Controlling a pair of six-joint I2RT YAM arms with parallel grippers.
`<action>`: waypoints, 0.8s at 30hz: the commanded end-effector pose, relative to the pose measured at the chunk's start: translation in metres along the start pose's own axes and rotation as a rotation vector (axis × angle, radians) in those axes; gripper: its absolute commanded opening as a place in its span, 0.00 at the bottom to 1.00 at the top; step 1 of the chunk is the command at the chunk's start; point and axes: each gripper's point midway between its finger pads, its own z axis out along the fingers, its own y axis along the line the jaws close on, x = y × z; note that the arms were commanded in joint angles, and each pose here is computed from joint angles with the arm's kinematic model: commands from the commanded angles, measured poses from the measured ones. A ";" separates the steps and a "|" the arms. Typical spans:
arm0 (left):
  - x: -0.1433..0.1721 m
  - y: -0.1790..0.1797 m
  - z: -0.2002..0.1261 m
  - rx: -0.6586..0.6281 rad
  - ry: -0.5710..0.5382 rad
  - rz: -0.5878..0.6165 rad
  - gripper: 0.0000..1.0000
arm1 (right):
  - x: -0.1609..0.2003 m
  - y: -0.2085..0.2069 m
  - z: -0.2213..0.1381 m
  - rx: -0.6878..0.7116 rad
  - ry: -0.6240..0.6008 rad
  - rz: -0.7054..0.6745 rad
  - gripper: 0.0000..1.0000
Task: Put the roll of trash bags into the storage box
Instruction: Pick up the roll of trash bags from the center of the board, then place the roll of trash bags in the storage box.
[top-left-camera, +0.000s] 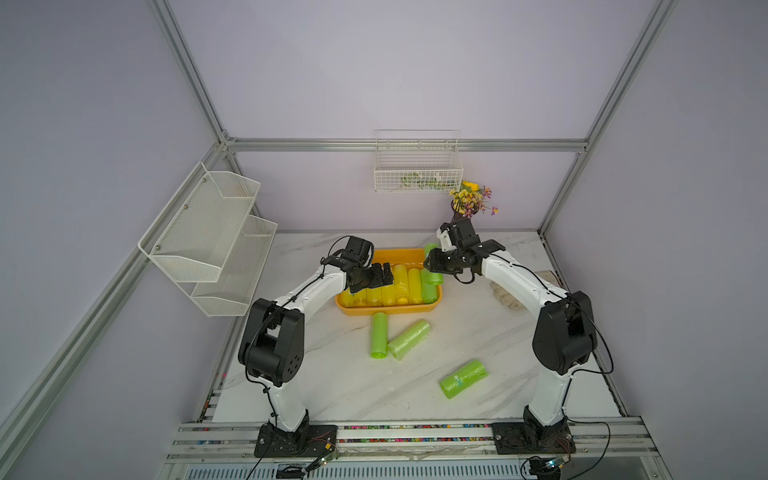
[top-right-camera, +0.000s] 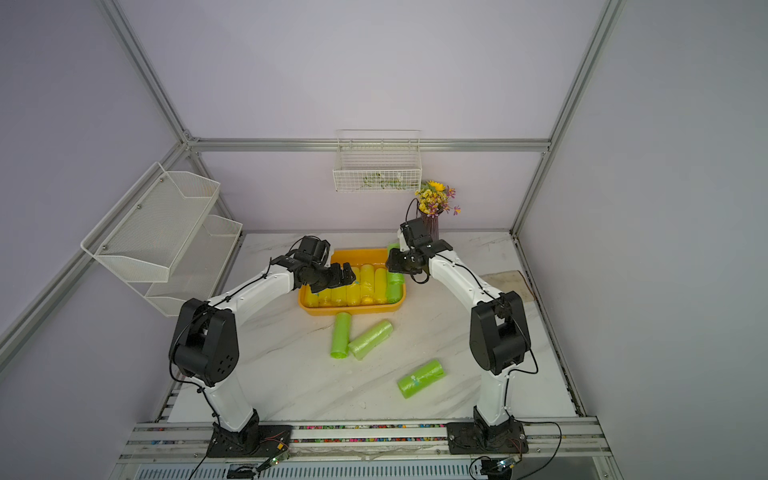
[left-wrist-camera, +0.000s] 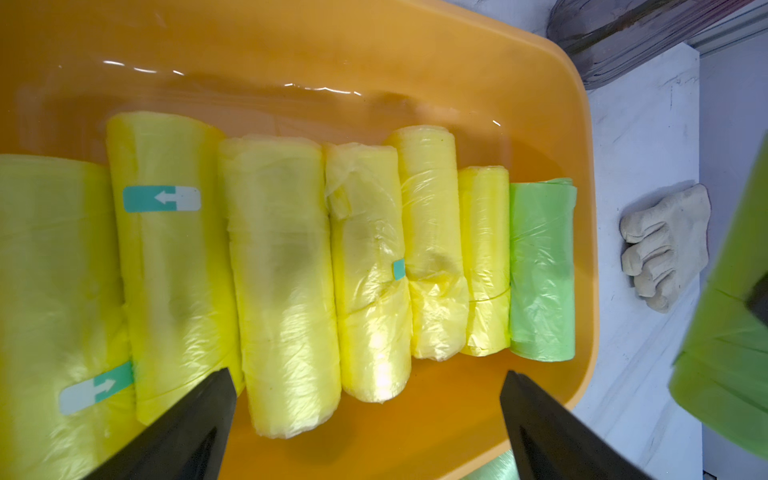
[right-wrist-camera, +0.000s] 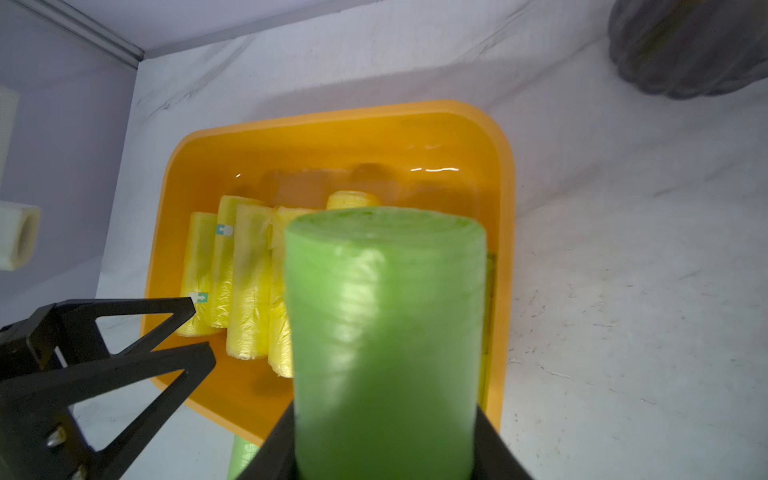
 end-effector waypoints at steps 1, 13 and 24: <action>-0.011 -0.006 -0.015 0.026 -0.052 0.001 1.00 | -0.002 0.029 0.014 -0.079 -0.001 -0.018 0.40; -0.004 -0.001 -0.014 0.020 -0.045 -0.004 1.00 | 0.033 0.003 0.057 0.027 0.102 0.007 0.44; -0.003 -0.001 -0.015 0.021 -0.047 -0.004 1.00 | 0.029 -0.001 0.065 0.043 0.089 0.028 0.48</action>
